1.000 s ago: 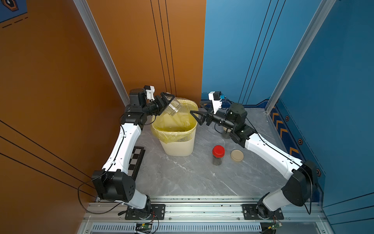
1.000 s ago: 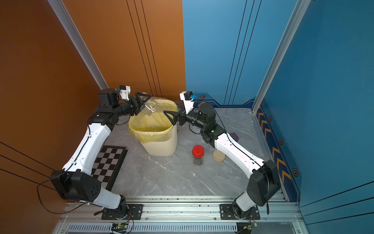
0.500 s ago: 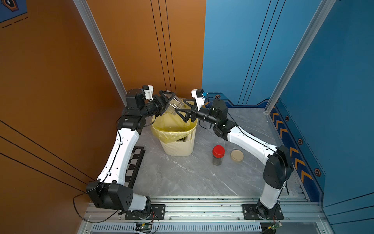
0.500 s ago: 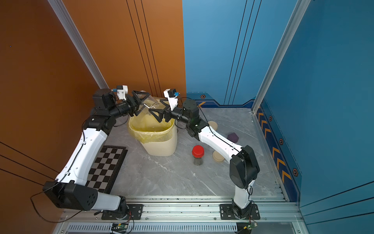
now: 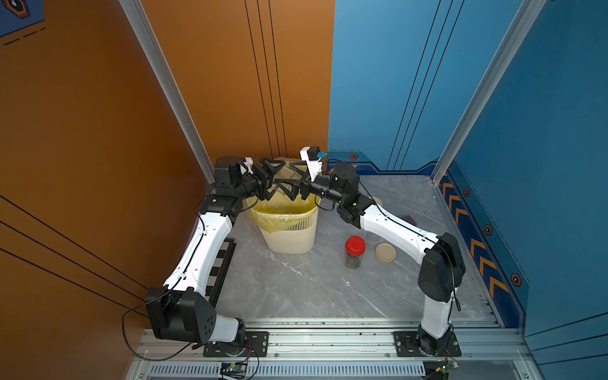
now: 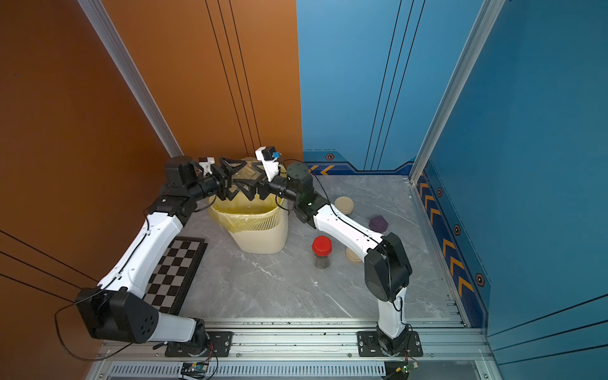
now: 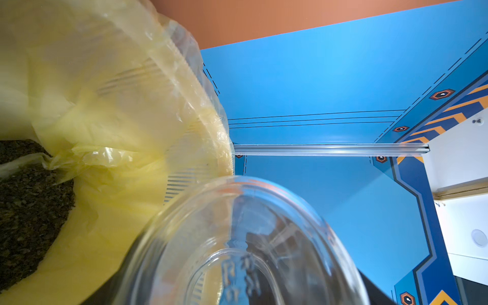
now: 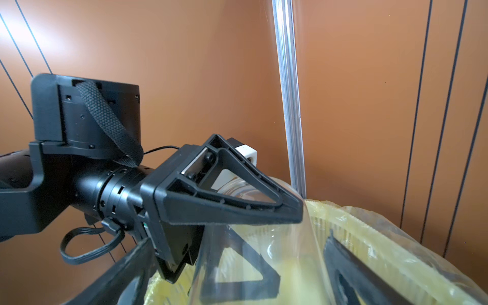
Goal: Empty moldy tea leaves from jars
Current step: Place the jar at the center of the board.
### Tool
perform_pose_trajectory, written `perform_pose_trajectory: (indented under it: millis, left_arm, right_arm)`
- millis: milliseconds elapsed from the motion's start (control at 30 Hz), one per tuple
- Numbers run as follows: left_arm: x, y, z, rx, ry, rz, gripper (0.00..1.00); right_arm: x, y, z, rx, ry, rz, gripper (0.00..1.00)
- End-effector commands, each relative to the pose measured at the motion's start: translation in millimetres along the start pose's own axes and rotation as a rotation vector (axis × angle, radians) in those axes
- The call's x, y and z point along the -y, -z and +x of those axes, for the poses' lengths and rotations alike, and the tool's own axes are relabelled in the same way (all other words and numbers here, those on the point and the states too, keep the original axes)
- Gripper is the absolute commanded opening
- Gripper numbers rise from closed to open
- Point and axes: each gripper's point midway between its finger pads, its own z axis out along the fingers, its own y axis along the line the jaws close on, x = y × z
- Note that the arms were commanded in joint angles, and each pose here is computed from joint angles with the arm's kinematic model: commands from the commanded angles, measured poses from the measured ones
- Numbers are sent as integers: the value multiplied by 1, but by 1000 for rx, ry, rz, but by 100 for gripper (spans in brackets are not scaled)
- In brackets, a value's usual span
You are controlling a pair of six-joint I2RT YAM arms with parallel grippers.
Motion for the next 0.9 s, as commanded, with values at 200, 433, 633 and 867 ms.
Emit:
perform_pose_trajectory:
  millis: [200,433,633,867]
  left_arm:
    - [59,33,-16,79,-29,190,29]
    - [58,38,-19,67,-20,200,29]
    - [58,34,-12,41,-17,206,29]
    - [58,22,0,-23,-12,204,29]
  right_arm:
    - [-4,-2,8,-64,66,46,100]
    - [-3,2,4,-70,40,45,100]
    - [-5,-1,1,-78,41,29,100]
    - [-9,-2,-2,-69,41,17,100]
